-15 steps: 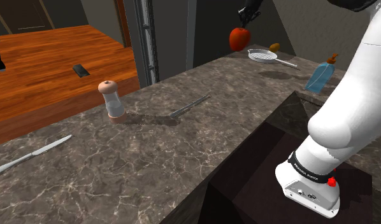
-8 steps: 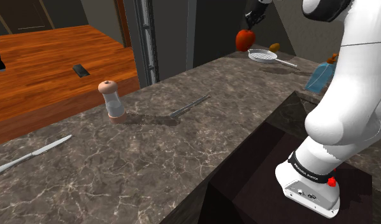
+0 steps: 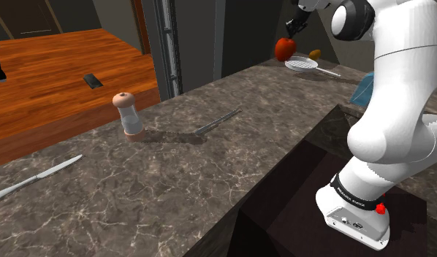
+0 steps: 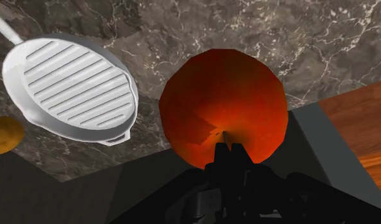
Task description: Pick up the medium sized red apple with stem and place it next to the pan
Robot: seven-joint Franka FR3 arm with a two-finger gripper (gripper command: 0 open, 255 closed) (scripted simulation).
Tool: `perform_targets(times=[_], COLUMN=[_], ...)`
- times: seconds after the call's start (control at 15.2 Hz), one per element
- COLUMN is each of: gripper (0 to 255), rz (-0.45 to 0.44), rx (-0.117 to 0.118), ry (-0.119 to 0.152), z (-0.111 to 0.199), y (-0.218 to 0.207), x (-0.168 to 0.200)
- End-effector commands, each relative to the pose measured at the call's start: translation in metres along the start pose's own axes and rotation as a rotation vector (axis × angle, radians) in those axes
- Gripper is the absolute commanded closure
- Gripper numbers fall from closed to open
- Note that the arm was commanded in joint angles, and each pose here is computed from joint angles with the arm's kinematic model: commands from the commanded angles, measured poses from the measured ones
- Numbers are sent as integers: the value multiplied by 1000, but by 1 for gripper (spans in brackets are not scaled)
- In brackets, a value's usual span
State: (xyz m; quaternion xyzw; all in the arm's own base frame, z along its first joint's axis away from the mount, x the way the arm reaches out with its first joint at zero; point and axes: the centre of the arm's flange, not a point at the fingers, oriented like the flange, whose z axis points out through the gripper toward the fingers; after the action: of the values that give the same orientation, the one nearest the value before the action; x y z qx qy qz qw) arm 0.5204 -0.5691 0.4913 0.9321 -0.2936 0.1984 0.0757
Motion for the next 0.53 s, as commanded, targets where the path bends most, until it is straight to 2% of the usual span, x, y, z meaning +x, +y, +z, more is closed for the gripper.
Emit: perform_targets(times=[0.0,0.46], gripper=[255,255], rz=[0,0], rx=[0,0], ry=[1,1], z=[10,43], y=[1,0], x=[-3,-18])
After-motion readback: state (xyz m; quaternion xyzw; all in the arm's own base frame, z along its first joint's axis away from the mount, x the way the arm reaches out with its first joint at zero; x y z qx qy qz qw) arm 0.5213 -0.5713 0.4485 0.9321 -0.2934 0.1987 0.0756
